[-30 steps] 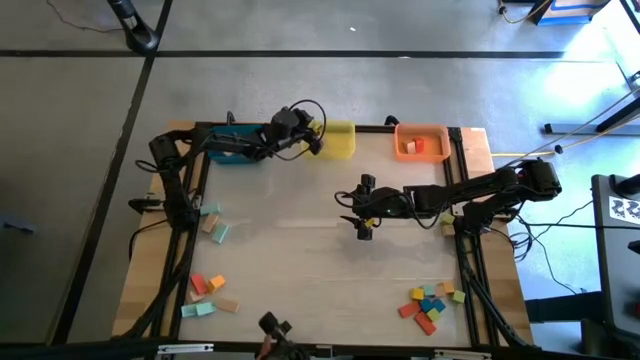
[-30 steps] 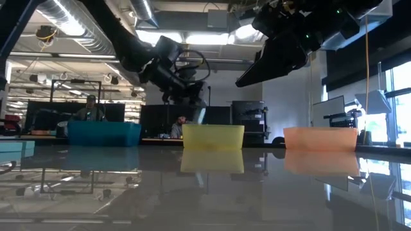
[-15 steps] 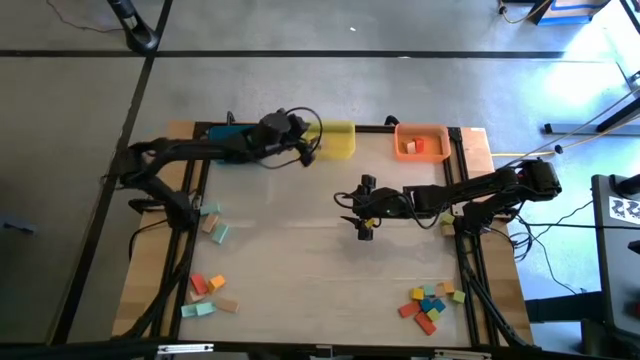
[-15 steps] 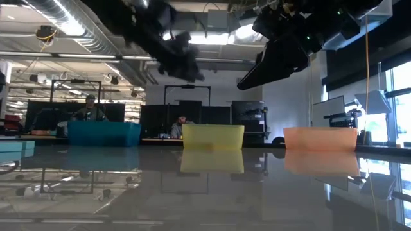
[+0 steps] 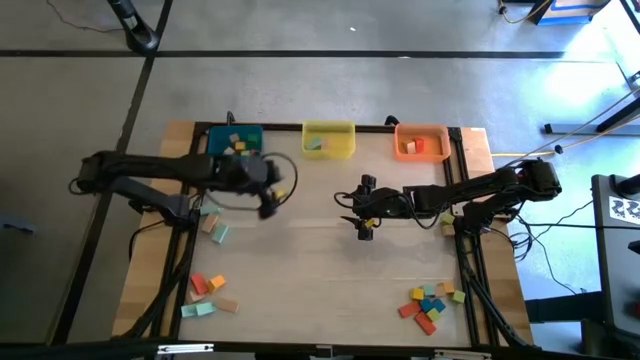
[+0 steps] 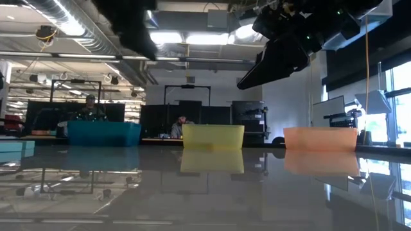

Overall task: Sort blocks by size
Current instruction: Put the brown rectangle block into the yellow bin

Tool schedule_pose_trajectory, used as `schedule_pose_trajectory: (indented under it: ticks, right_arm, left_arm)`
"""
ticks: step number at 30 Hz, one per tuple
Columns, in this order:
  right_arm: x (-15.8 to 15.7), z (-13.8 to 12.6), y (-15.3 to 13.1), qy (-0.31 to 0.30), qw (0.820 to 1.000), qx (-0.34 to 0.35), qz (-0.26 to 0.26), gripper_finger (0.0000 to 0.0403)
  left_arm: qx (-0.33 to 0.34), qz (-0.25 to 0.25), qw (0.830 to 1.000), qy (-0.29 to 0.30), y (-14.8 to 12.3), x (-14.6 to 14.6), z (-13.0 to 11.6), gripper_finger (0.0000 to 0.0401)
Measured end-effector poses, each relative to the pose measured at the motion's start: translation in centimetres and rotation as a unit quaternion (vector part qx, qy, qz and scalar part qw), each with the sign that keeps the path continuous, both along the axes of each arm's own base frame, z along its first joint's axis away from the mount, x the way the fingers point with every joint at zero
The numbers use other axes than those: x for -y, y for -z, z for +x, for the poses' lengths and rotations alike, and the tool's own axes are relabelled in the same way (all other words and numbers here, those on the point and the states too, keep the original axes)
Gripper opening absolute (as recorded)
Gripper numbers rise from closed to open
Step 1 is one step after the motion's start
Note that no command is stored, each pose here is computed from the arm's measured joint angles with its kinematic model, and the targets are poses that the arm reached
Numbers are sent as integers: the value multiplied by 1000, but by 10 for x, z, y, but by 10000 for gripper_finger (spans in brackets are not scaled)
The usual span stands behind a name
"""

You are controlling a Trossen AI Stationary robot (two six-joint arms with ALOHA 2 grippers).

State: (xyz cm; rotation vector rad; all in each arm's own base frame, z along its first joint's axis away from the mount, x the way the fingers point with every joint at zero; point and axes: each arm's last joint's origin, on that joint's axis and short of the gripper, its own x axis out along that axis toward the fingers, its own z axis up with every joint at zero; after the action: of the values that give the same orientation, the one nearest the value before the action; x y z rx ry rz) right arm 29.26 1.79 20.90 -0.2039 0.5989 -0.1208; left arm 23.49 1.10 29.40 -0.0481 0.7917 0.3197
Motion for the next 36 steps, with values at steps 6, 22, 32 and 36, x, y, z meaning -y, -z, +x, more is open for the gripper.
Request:
schedule_pose_trajectory:
  ticks: [6,22,32,36]
  right_arm:
    - [0,0,0,0,1000,0,0,276]
    - [0,0,0,7,1000,2,10,276]
    - [0,0,0,12,1000,1,7,276]
    - [1,0,0,16,1000,1,4,276]
  left_arm:
    - [-49,-58,997,31,8,48,-13,226]
    - [-88,-190,977,30,49,141,-48,226]
    - [-113,-168,970,137,87,195,-44,226]
    - [-161,-152,959,175,106,211,-49,226]
